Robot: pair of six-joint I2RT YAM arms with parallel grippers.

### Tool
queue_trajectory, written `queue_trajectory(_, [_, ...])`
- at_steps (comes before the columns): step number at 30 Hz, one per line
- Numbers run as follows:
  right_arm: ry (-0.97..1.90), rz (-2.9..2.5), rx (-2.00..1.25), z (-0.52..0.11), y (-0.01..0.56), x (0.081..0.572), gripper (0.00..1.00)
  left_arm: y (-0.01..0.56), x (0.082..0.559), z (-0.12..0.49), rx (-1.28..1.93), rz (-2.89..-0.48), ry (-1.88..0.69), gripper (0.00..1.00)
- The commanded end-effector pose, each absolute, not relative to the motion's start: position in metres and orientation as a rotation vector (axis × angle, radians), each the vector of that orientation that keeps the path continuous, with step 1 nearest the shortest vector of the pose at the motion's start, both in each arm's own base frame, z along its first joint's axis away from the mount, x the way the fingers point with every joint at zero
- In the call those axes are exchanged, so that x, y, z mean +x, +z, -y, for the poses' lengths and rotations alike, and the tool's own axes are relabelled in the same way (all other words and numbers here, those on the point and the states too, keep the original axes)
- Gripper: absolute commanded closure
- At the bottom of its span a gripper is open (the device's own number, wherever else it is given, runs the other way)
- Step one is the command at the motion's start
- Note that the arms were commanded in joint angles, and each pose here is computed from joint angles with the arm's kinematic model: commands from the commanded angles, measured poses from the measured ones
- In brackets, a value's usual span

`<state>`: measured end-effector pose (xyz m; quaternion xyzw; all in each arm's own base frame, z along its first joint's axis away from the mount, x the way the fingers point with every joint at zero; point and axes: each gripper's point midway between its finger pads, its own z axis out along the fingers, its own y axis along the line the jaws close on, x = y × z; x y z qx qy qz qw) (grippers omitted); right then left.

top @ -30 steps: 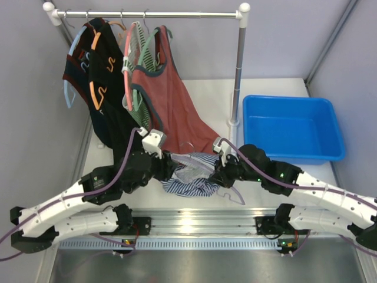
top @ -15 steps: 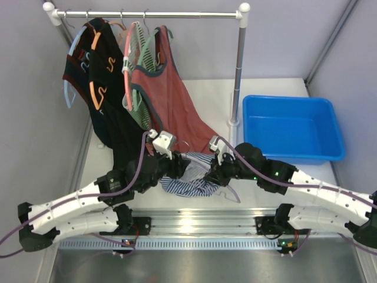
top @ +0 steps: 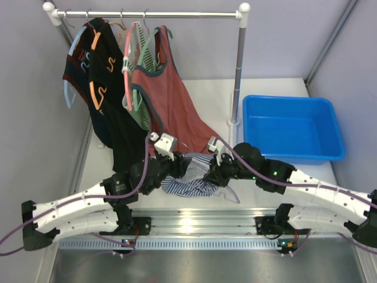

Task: Place the tank top on the hanger

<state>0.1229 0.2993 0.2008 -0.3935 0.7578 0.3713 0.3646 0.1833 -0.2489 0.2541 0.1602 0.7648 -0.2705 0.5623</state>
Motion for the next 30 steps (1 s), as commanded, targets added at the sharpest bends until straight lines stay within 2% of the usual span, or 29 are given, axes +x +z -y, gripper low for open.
queue_trajectory(1, [1.048, -1.778, -1.015, -0.32, 0.237, 0.123, 1.0, 0.263, 0.19, 0.257, 0.34, -1.728, -0.663, 0.5])
queue_trajectory(6, [1.049, -1.779, -1.016, -0.319, 0.235, 0.122, 1.0, 0.259, 0.191, 0.26, 0.345, -1.723, -0.647, 0.53])
queue_trajectory(8, [1.05, -1.775, -1.015, -0.319, 0.236, 0.122, 1.0, 0.258, 0.191, 0.258, 0.341, -1.721, -0.642, 0.62])
queue_trajectory(13, [1.042, -1.797, -1.014, -0.319, 0.231, 0.122, 1.0, 0.256, 0.189, 0.259, 0.352, -1.728, -0.644, 0.98])
queue_trajectory(17, [1.014, -1.851, -0.992, -0.317, 0.224, 0.126, 0.98, 0.251, 0.185, 0.256, 0.374, -1.74, -0.64, 1.0])
queue_trajectory(20, [0.982, -1.882, -0.951, -0.311, 0.222, 0.13, 0.78, 0.246, 0.181, 0.252, 0.4, -1.751, -0.63, 1.0])
queue_trajectory(21, [0.963, -1.89, -0.93, -0.309, 0.222, 0.133, 0.66, 0.246, 0.18, 0.251, 0.402, -1.751, -0.632, 1.0])
queue_trajectory(24, [0.897, -1.917, -0.841, -0.298, 0.224, 0.143, 0.45, 0.245, 0.178, 0.244, 0.401, -1.752, -0.624, 1.0])
queue_trajectory(27, [0.772, -1.958, -0.683, -0.276, 0.229, 0.161, 0.36, 0.244, 0.178, 0.239, 0.396, -1.753, -0.613, 1.0])
queue_trajectory(30, [0.656, -2.015, -0.493, -0.246, 0.235, 0.179, 0.36, 0.245, 0.177, 0.237, 0.391, -1.755, -0.612, 1.0])
